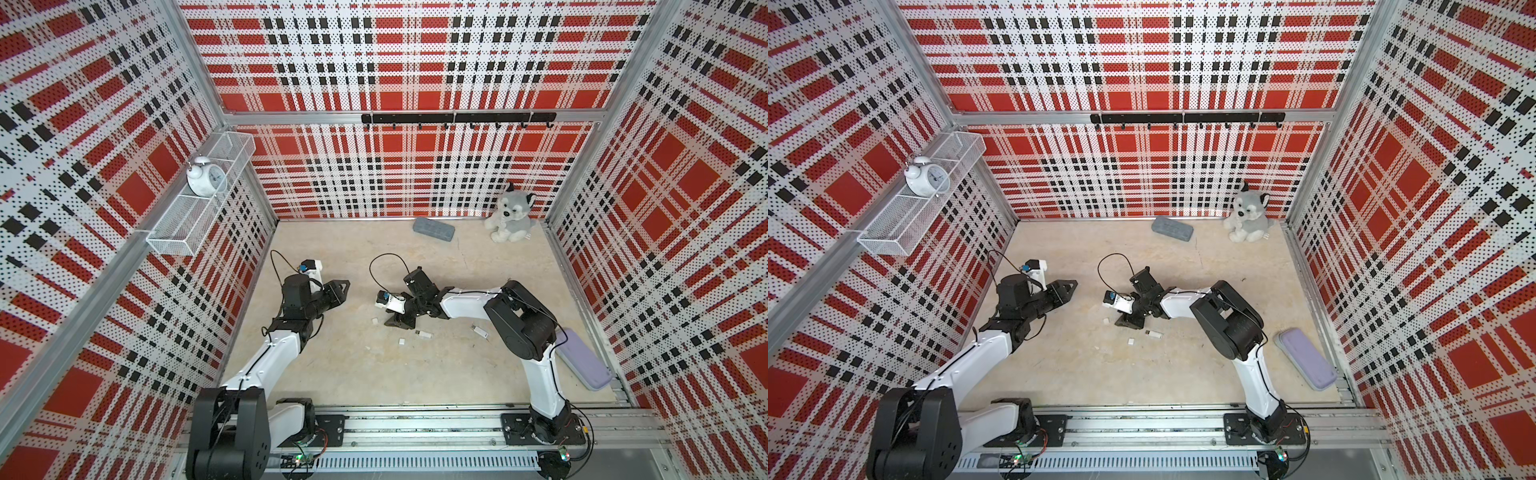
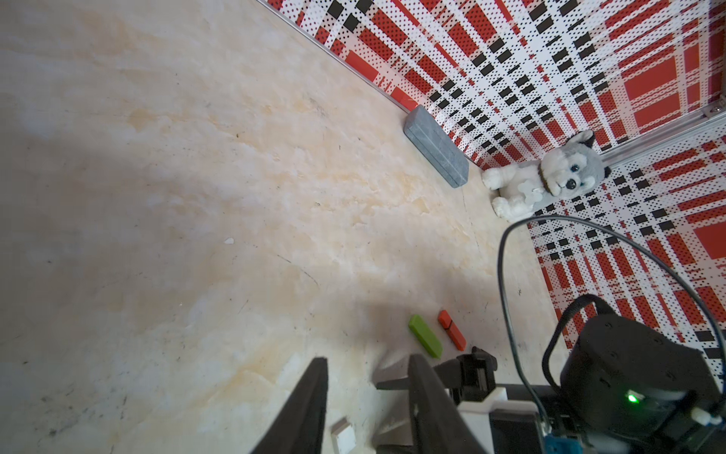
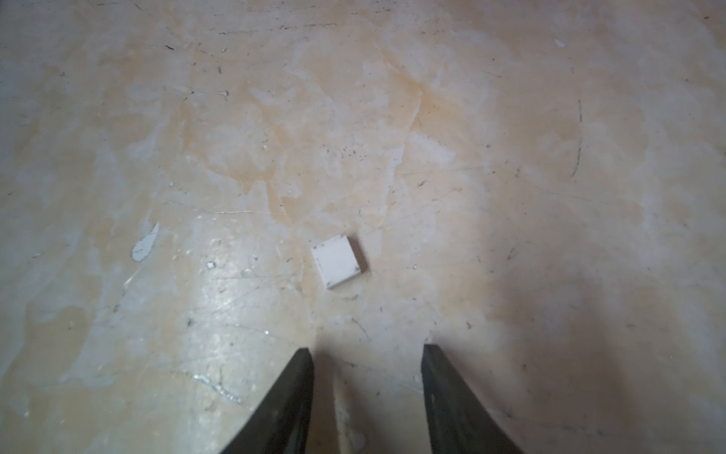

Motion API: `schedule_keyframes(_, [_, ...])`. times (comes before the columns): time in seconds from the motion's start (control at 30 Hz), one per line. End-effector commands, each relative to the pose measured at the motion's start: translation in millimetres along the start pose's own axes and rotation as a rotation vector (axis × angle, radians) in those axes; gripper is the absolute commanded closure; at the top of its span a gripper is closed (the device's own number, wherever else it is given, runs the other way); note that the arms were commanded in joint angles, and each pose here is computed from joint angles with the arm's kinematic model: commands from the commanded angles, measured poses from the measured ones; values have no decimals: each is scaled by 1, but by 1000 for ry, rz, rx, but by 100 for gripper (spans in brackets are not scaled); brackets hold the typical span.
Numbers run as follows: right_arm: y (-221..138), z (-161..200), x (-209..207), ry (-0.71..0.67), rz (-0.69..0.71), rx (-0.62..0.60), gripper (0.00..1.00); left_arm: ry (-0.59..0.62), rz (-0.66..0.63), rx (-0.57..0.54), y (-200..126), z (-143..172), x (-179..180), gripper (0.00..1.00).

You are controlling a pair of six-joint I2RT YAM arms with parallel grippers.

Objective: Close the usb drive cover
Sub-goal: Adjust the cover at the center of the board.

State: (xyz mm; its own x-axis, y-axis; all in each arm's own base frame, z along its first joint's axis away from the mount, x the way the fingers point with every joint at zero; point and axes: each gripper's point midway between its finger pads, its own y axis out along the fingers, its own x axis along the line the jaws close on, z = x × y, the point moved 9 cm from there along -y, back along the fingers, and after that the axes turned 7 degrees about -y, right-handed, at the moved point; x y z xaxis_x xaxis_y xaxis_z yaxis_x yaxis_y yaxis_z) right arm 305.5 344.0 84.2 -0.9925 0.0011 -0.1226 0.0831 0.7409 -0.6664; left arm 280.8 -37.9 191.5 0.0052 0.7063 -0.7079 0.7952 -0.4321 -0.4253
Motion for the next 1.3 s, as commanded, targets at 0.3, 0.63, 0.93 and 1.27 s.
schedule_keyframes(0.3, [22,11,-8,25,-2,59,54,18,-3,-10,-2,-1,2,62])
schedule_keyframes(0.63, [37,2,4,14,-21,75,55,14,4,-8,-2,-1,2,62])
schedule_keyframes(0.93, [41,-8,16,-14,-39,68,54,13,1,-7,-2,0,3,62])
schedule_keyframes(1.27, [30,-7,21,2,-15,74,53,17,-5,-11,-3,-1,3,62])
